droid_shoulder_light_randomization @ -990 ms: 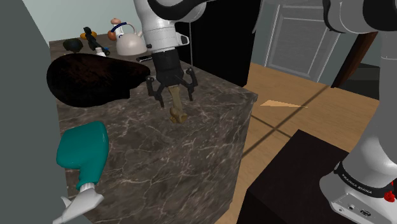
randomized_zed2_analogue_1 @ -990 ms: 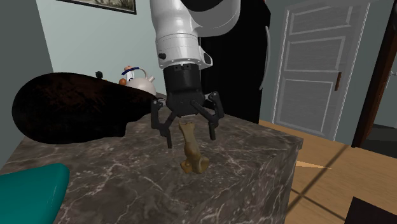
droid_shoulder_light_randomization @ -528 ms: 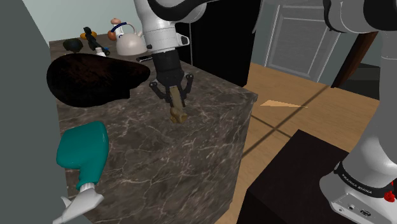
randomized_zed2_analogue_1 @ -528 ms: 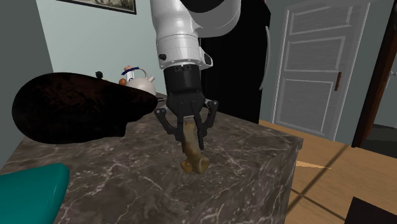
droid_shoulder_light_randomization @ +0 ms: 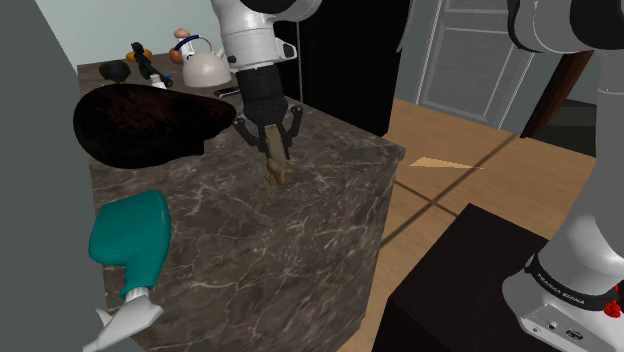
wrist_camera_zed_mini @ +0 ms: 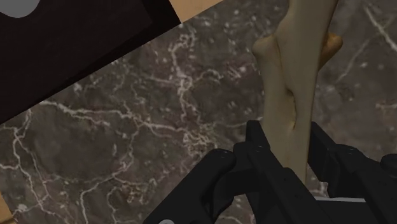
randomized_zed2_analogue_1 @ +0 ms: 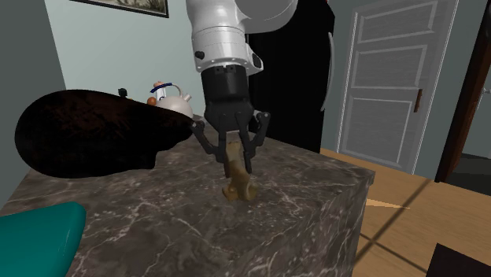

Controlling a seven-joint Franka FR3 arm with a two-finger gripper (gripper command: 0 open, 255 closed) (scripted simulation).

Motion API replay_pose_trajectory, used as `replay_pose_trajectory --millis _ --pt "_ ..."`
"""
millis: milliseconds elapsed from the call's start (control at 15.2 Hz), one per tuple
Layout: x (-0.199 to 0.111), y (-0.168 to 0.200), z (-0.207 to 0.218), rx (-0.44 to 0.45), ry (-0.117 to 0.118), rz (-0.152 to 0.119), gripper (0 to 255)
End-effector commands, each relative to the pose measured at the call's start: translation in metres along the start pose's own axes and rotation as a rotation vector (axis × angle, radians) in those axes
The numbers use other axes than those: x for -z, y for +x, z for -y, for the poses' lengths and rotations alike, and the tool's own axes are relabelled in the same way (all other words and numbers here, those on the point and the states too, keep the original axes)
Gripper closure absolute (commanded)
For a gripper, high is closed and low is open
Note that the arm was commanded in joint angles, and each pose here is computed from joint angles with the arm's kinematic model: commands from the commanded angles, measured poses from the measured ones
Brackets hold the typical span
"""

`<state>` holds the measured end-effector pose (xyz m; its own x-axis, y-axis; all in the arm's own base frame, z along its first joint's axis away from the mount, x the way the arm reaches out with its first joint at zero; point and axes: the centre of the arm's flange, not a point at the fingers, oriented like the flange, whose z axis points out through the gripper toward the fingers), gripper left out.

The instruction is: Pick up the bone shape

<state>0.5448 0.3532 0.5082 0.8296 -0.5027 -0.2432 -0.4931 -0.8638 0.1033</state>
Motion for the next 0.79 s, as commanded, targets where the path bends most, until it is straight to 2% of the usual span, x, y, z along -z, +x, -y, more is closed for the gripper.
replay_pose_trajectory --millis 0,594,726 --pt "0.009 -0.003 -0.001 0.000 0.000 0.000 255" --pt "0.055 -0.014 -0.006 0.000 0.000 0.000 255" --pt "0.056 -0.014 -0.006 0.000 0.000 0.000 255"
